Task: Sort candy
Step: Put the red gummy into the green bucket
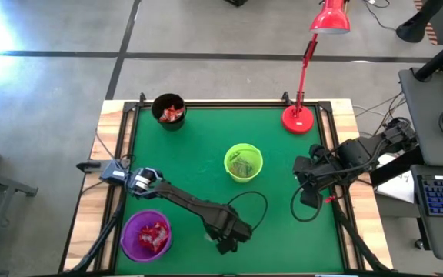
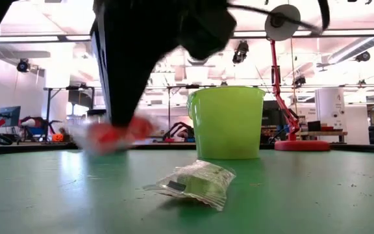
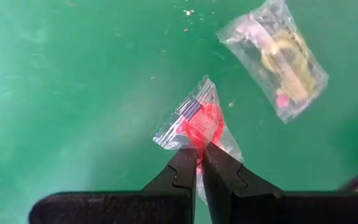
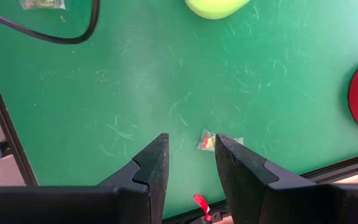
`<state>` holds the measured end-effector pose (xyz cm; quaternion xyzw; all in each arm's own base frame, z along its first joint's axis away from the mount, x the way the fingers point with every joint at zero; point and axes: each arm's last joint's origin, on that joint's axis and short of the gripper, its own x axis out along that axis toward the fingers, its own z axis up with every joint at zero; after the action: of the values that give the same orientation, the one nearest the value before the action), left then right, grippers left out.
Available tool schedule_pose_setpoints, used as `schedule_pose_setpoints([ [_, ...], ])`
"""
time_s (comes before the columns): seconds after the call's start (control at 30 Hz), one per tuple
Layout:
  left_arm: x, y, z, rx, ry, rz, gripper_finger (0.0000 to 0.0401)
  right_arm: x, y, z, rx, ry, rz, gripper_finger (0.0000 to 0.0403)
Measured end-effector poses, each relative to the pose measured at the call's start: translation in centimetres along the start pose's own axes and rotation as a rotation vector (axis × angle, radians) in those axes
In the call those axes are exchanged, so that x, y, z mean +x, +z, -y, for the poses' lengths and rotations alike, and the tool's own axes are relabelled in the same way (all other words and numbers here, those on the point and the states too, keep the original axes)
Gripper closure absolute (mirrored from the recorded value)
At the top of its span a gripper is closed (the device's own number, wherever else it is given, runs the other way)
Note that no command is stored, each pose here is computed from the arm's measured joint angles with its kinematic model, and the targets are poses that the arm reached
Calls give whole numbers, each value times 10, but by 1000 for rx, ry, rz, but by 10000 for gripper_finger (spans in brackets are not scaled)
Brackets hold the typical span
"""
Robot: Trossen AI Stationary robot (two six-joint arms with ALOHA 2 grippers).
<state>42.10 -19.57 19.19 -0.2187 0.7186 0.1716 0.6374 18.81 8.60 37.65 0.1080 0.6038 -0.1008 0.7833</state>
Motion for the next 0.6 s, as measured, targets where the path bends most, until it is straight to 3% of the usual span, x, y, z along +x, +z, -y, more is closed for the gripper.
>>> schedule_pose_setpoints([
  [0.2, -31, 2, -11, 50, 92, 65, 401, 0, 0, 0, 0, 0, 0, 282],
  [0.6, -69, 35, -49, 135, 94, 171, 401, 0, 0, 0, -4, 0, 0, 282],
])
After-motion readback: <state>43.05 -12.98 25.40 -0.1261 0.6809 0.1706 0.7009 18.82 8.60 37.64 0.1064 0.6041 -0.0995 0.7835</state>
